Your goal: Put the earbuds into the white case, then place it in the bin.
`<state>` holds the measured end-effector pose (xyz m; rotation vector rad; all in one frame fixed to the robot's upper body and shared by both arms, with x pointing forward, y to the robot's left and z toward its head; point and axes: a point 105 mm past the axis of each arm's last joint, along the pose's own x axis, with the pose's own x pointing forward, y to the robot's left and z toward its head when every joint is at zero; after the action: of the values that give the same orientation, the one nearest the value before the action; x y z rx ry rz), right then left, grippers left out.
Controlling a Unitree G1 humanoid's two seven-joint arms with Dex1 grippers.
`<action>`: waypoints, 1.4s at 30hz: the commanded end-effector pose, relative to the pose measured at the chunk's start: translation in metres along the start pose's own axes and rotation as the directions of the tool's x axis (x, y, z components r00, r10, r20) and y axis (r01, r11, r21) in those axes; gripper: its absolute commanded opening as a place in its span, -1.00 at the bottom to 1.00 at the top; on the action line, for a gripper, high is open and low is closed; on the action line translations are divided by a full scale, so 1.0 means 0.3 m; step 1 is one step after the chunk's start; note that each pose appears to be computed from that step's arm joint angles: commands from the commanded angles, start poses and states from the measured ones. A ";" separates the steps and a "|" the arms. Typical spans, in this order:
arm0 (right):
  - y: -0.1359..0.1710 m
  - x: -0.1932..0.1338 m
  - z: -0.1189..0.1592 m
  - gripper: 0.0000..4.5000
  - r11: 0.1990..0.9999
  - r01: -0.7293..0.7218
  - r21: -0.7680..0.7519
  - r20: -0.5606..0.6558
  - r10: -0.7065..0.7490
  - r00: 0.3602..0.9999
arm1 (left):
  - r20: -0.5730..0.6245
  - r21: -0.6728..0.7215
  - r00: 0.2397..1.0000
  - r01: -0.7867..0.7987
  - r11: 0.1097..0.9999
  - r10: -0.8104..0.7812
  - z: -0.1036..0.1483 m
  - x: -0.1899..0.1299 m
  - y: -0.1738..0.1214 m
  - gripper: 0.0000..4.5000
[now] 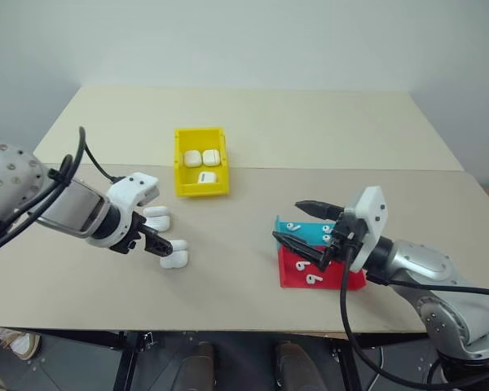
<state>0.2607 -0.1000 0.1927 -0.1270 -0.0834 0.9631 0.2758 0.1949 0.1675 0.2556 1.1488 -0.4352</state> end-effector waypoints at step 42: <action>0.030 0.029 0.040 1.00 0.998 -0.026 -0.058 0.061 0.030 0.998 | -0.132 0.199 0.990 -0.016 0.980 0.043 -0.053 0.116 -0.066 -0.99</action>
<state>0.2601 -0.0877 0.1895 -0.1328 -0.0992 0.9869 0.2582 0.1758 0.1266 0.4800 1.2749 -0.5422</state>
